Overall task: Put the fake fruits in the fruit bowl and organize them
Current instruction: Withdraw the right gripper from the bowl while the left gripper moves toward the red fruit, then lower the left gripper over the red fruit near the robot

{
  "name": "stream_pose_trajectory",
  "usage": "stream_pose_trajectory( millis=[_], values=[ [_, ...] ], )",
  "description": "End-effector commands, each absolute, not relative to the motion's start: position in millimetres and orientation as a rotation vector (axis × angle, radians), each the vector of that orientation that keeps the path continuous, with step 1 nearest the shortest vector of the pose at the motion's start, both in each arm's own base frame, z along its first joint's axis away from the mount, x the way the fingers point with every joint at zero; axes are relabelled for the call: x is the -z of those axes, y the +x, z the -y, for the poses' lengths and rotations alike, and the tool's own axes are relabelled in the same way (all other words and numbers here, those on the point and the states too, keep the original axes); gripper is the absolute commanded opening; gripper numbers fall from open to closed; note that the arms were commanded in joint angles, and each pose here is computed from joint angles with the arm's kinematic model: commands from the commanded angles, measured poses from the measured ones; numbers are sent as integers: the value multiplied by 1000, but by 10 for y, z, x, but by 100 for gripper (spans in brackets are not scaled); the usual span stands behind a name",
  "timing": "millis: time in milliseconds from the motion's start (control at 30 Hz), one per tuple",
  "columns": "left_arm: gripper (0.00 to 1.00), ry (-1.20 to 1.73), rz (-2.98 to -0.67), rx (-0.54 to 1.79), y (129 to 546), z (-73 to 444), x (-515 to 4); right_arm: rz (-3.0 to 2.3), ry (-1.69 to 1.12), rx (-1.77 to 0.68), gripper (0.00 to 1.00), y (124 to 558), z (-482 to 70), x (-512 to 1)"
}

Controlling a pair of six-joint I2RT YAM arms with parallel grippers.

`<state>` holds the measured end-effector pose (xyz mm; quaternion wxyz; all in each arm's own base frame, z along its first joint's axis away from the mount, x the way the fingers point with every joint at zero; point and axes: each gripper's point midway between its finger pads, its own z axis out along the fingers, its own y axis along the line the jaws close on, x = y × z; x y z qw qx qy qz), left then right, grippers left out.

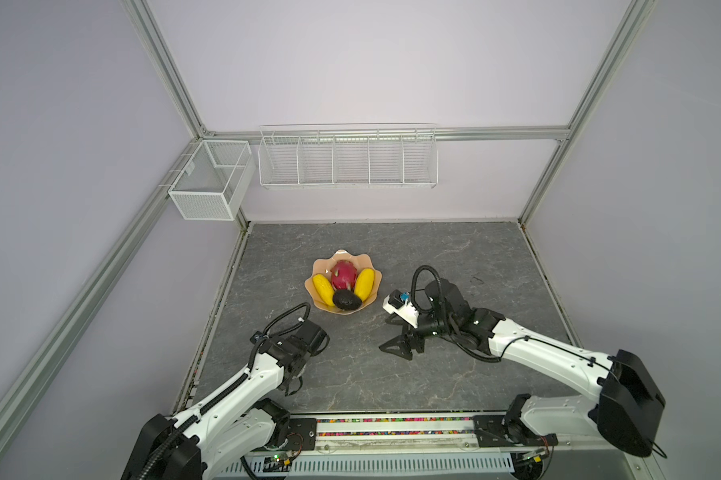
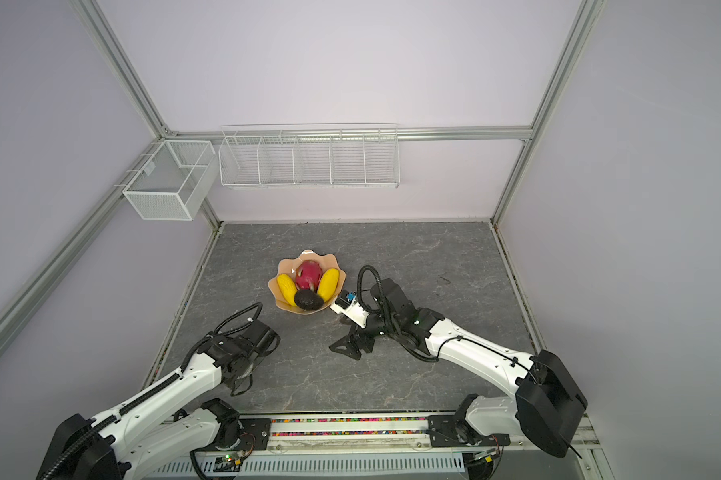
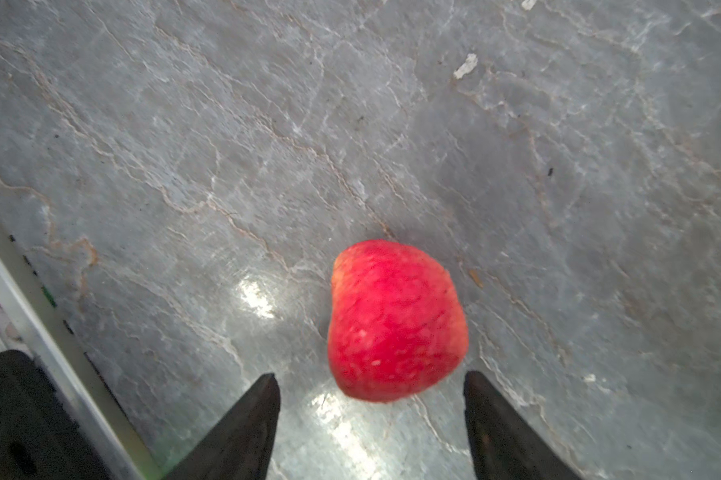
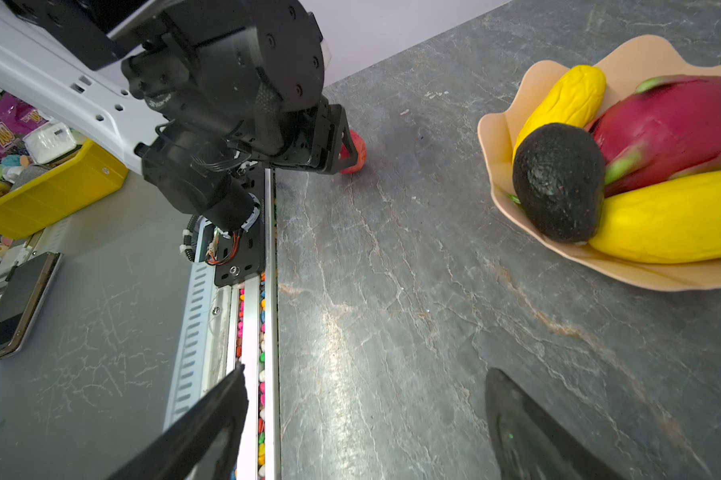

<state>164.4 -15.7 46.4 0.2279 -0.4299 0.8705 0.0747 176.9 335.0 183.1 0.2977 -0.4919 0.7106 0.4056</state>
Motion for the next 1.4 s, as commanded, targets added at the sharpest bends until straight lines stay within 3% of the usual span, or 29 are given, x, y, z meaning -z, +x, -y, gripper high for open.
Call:
stream_pose_trajectory(
  millis=[0, 200, 567, 867, 1067, 1300, 1367],
  values=[
    [71, -1219, -2363, -241, 1652, 110, -437, -1853, -1309, -1109, 90, 1705, -3352, -1899],
    [73, -1187, -2261, -349, 1842, 1, -521, -1835, -1308, -1136, 89, 1686, -3373, -1950],
    [75, -1220, -2225, -344, 2193, -191, -525, -1861, -1323, -1143, 89, 1687, -3394, -1826],
    [77, -1263, -2406, -320, 2565, -331, -385, -1863, -1334, -1144, 89, 1682, -3399, -1790],
    [65, -1238, -2465, -345, 2777, -297, -308, -1864, -1337, -1112, 89, 1691, -3357, -1771],
    [31, -1191, -2426, -358, 2973, -345, -433, -1865, -1339, -1102, 89, 1677, -3333, -1771],
    [32, -1157, -2436, -342, 3008, -333, -475, -1865, -1342, -1100, 88, 1675, -3330, -1766]
  ],
)
